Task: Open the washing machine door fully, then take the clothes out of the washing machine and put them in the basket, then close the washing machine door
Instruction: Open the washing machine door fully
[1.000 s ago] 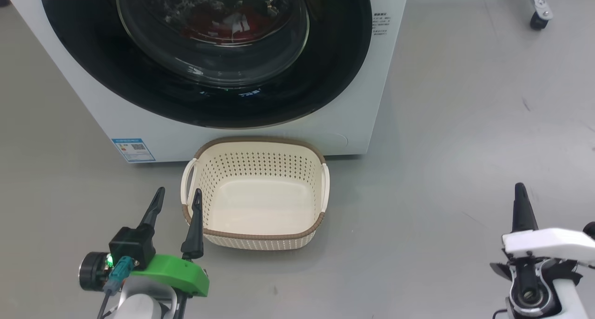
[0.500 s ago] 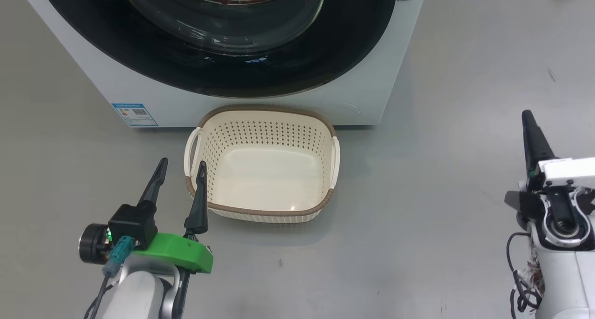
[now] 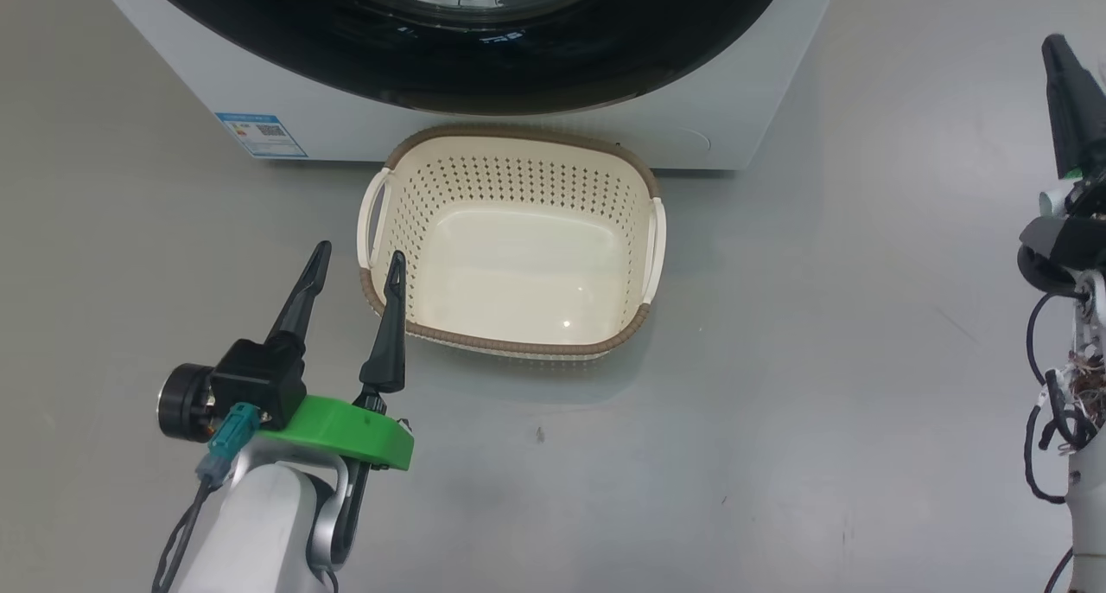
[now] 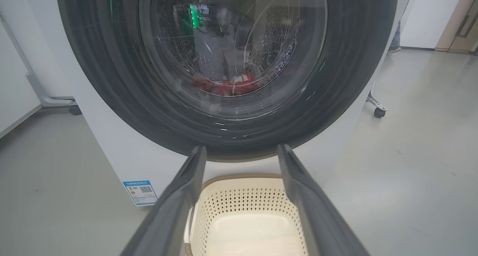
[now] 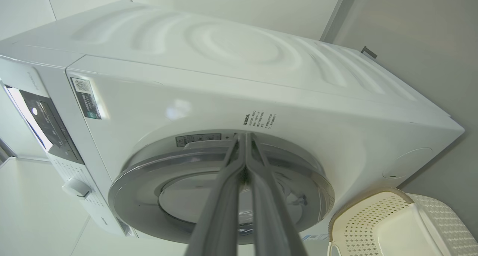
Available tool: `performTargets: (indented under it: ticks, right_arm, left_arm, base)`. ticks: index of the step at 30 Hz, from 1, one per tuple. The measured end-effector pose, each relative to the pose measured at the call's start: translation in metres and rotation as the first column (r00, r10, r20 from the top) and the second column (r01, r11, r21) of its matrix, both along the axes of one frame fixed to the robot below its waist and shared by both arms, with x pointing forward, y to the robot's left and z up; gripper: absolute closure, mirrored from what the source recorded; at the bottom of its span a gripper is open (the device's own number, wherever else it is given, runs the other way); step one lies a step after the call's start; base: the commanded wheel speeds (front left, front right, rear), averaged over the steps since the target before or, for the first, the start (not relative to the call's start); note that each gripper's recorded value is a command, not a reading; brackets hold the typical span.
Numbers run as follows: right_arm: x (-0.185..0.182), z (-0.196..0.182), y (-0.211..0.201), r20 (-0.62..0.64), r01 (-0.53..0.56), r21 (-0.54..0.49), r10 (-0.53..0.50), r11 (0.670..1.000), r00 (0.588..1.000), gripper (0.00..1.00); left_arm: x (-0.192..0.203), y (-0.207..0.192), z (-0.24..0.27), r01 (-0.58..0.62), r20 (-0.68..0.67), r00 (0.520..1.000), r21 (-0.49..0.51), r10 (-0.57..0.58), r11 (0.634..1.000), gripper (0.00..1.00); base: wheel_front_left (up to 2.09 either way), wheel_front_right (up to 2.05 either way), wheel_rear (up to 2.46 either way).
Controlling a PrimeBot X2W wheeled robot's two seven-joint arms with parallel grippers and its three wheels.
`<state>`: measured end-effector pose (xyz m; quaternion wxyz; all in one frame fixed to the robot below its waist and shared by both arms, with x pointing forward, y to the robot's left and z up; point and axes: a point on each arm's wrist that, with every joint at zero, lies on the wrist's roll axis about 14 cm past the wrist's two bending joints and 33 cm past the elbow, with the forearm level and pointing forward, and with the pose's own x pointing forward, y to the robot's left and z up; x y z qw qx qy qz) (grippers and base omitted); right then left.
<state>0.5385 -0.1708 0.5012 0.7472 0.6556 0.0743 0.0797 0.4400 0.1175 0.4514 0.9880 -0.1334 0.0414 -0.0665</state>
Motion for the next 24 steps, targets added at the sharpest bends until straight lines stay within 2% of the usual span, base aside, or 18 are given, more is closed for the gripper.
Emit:
performTargets:
  ticks: [7, 15, 24]
  right_arm:
    - [0.03, 0.007, 0.03, 0.016, -0.145, 0.022, 0.145, 0.989, 0.989, 1.0]
    - [0.061, 0.012, 0.047, 0.023, -0.244, 0.032, 0.243, 0.969, 0.97, 1.0]
    - [0.09, 0.02, 0.073, 0.039, -0.354, -0.002, 0.354, 0.935, 0.934, 1.0]
  left_arm:
    - [0.01, 0.005, -0.008, -0.016, -0.012, 1.0, -0.003, 0.016, 1.0, 0.0]
    - [0.018, 0.0, -0.02, -0.004, -0.035, 0.999, -0.014, 0.003, 1.0, 0.0]
    - [0.026, -0.001, -0.025, 0.001, -0.044, 0.999, -0.025, -0.002, 1.0, 0.0]
  base:
    - [0.0, 0.0, 0.0]
    - [0.0, 0.0, 0.0]
    - [0.0, 0.0, 0.0]
